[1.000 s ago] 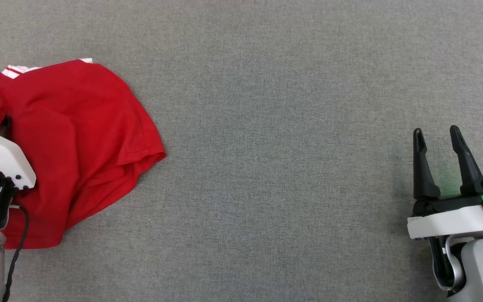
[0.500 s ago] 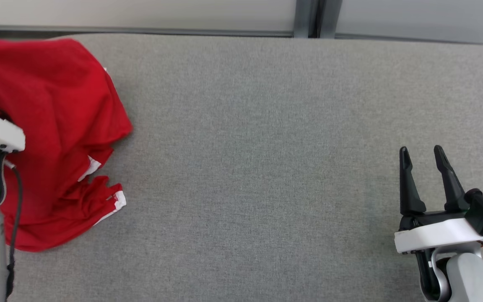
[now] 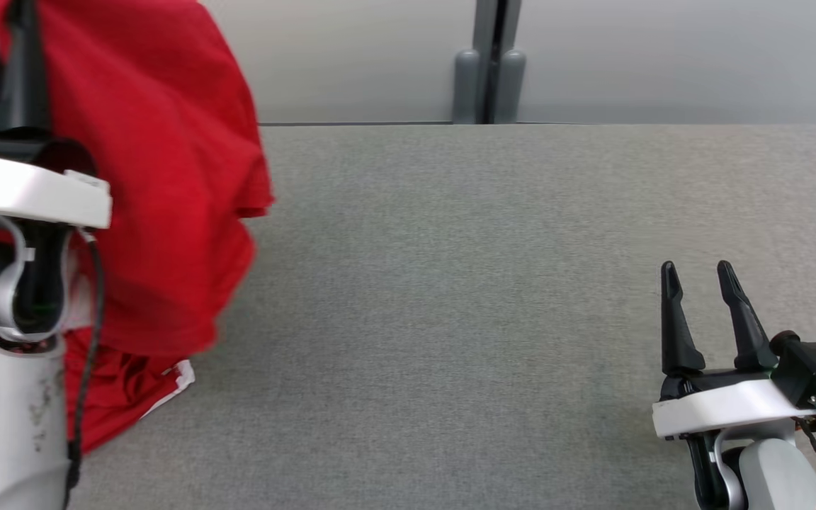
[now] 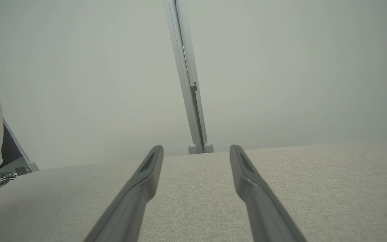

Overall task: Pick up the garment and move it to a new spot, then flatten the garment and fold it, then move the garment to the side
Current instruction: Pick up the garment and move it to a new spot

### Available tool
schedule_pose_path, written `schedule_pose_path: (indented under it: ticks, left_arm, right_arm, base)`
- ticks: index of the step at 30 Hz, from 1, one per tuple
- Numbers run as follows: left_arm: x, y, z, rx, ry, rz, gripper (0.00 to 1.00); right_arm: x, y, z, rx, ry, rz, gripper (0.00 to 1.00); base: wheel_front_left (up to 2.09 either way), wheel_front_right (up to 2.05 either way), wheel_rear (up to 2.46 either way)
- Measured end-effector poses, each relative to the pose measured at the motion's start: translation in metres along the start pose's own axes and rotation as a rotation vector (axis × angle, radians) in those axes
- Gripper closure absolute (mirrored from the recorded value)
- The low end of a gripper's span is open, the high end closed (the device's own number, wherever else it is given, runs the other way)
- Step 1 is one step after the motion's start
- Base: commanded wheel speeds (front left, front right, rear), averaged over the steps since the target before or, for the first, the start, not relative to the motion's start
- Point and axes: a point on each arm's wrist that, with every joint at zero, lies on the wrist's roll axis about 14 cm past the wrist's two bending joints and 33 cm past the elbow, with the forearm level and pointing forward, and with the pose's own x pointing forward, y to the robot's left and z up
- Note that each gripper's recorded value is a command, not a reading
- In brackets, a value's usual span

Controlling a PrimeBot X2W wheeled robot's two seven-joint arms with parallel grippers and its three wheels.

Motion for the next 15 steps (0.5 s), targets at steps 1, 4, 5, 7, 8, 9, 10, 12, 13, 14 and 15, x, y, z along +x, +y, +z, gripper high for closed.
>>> schedule_pose_path:
  ticks: [1, 4, 5, 7, 8, 9, 10, 12, 13, 14, 15]
  left_arm:
    - [0.002, -0.012, 0.001, -0.013, -0.002, -0.029, 1.00]
    - [0.005, -0.045, -0.001, -0.045, 0.002, -0.106, 1.00]
    - [0.006, -0.056, -0.003, -0.067, 0.009, -0.128, 1.00]
    - [0.008, -0.079, -0.013, -0.126, 0.037, -0.173, 1.00]
    - [0.009, -0.092, -0.017, -0.134, 0.046, -0.202, 1.00]
    - [0.010, -0.101, -0.021, -0.139, 0.052, -0.223, 1.00]
    - [0.012, -0.120, -0.033, -0.153, 0.077, -0.257, 1.00]
    - [0.013, -0.140, -0.048, -0.166, 0.105, -0.296, 1.00]
    - [0.014, -0.150, -0.056, -0.181, 0.120, -0.312, 1.00]
    - [0.014, -0.161, -0.064, -0.198, 0.135, -0.332, 1.00]
    - [0.015, -0.173, -0.072, -0.212, 0.154, -0.355, 1.00]
  right_arm:
    - [-0.003, -0.003, 0.001, -0.001, -0.003, -0.011, 0.00]
    - [-0.009, -0.012, 0.006, -0.006, -0.014, -0.038, 0.00]
    - [-0.011, -0.015, 0.008, -0.007, -0.018, -0.049, 0.00]
    - [-0.014, -0.021, 0.011, -0.010, -0.026, -0.067, 0.00]
    - [-0.015, -0.024, 0.013, -0.013, -0.030, -0.076, 0.00]
    - [-0.015, -0.027, 0.015, -0.015, -0.037, -0.083, 0.00]
    - [-0.016, -0.034, 0.021, -0.020, -0.052, -0.101, 0.00]
    - [-0.018, -0.042, 0.023, -0.024, -0.059, -0.124, 0.00]
    - [-0.021, -0.047, 0.025, -0.023, -0.063, -0.140, 0.00]
    - [-0.023, -0.052, 0.026, -0.024, -0.064, -0.154, 0.00]
    - [-0.026, -0.057, 0.027, -0.026, -0.066, -0.171, 0.00]
  base:
    - [0.00, 0.00, 0.00]
    - [0.00, 0.00, 0.00]
    - [0.00, 0.00, 0.00]
    - [0.00, 0.00, 0.00]
    - [0.00, 0.00, 0.00]
    - [0.00, 0.00, 0.00]
    - [0.00, 0.00, 0.00]
    - [0.00, 0.00, 0.00]
    - [0.00, 0.00, 0.00]
    - [0.00, 0.00, 0.00]
    - [0.00, 0.00, 0.00]
